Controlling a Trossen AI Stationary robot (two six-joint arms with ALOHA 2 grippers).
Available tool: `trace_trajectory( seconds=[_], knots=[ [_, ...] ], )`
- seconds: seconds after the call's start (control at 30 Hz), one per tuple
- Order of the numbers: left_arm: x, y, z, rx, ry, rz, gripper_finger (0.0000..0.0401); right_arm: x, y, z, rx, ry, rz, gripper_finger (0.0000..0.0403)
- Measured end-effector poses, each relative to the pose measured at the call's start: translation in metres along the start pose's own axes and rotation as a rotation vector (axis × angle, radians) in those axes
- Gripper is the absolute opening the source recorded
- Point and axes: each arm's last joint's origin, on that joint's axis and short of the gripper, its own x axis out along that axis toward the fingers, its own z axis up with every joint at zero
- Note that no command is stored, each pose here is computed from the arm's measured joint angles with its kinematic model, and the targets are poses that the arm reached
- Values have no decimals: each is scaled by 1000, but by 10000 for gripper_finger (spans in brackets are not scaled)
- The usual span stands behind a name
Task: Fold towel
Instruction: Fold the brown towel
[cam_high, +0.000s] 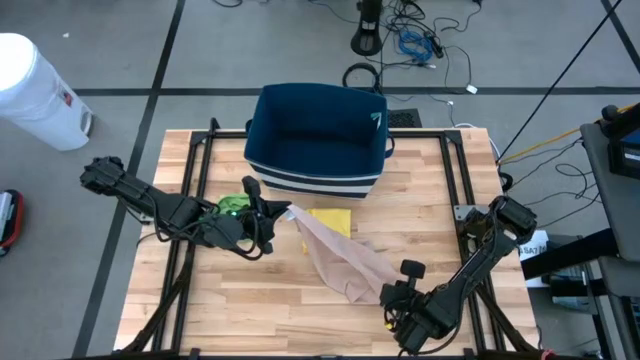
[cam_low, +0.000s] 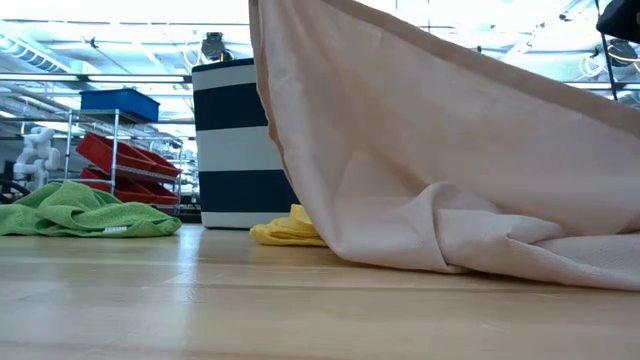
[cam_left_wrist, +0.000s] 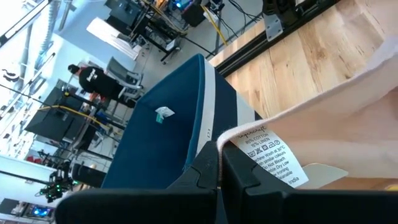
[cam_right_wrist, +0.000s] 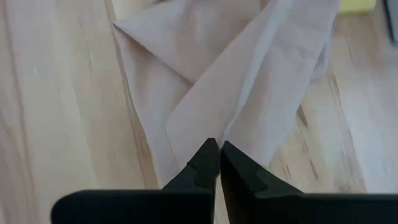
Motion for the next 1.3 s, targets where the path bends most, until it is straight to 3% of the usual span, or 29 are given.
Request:
trace_trajectory(
  seconds=[0.37,0.6,0.87,1.07,1.3],
  knots=[
    [-2,-2,1,30,-9,-7,0,-2,0,-1,-54,-54,-28,0],
    [-16,-13,8,167,-62,-41,0,-26,-6,-4,-139,-204,-17,0],
    [-45,-21,20,297,-165,-16,0,-83,-22,2,-230,-532,-47,0],
    [-82,-8,36,256,-368,19,0,-138,-41,12,-326,-752,-75,0],
    [-137,21,44,156,-667,49,0,-205,-67,22,-454,-962,-23,0]
  ],
)
